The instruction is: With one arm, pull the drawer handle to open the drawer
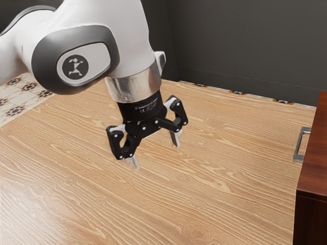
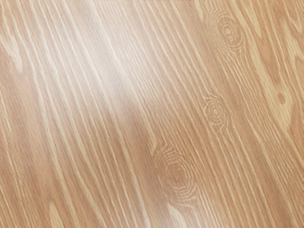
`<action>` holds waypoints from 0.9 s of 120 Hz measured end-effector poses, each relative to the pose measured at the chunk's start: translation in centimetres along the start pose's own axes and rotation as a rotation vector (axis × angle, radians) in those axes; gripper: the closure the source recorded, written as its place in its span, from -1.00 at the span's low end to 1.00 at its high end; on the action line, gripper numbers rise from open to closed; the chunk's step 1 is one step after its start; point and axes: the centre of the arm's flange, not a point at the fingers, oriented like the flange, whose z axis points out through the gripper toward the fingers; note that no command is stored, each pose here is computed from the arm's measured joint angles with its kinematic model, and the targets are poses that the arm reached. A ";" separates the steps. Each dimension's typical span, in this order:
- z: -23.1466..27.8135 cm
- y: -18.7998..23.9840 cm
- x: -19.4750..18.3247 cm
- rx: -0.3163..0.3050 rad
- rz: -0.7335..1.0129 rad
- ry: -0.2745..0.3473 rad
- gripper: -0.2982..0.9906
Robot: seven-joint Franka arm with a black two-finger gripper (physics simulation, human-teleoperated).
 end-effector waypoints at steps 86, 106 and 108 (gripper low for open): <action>7.7 14.2 -1.0 -0.121 0.370 -0.015 -0.54; 8.8 18.6 -1.7 -0.218 0.641 0.001 -0.54; 9.1 18.8 -1.4 -0.222 0.661 0.004 -0.54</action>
